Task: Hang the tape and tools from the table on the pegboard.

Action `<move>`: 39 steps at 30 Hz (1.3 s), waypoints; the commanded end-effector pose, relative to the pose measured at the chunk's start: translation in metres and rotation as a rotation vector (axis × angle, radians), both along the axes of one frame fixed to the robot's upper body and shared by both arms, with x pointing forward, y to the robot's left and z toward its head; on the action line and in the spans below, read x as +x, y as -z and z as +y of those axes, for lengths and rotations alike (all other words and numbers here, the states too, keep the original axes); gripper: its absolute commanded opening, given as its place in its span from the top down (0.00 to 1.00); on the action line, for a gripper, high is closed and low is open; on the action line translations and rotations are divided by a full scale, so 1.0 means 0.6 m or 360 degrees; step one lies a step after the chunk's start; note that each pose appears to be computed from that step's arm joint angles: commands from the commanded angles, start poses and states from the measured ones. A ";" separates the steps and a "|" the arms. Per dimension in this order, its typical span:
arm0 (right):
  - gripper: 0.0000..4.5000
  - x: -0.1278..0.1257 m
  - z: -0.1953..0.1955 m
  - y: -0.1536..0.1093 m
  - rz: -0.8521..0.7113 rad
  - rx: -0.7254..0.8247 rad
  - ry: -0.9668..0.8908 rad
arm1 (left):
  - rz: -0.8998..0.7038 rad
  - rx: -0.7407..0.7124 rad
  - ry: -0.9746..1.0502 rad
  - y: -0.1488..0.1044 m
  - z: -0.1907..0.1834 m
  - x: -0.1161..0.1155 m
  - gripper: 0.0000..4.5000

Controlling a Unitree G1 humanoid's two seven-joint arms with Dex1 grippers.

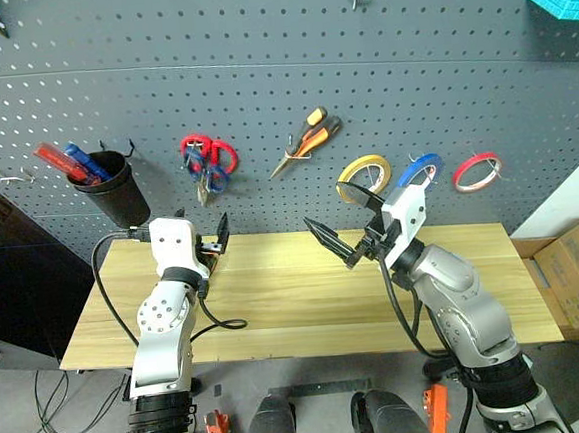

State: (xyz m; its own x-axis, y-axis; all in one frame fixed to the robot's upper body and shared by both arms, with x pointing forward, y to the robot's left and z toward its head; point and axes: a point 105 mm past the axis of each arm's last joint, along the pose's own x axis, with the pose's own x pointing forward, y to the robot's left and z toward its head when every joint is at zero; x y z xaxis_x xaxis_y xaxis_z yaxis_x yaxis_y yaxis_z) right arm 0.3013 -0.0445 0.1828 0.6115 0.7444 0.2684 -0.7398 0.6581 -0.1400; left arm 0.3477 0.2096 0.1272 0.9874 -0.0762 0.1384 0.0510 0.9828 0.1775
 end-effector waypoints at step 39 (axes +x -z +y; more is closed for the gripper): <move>0.00 -0.008 0.189 0.077 0.0553 -0.0331 -0.0443 | 0.1380 -0.0152 -0.0022 0.212 0.162 0.029 0.29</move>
State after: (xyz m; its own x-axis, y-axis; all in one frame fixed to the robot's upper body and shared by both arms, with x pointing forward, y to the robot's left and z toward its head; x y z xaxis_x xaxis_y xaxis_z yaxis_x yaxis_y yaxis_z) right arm 0.2990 0.0685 0.1232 0.4060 0.9035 -0.1369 -0.9082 0.4156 0.0491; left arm 0.3699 0.3042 0.0052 0.7666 -0.0901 -0.6358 0.1226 0.9924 0.0071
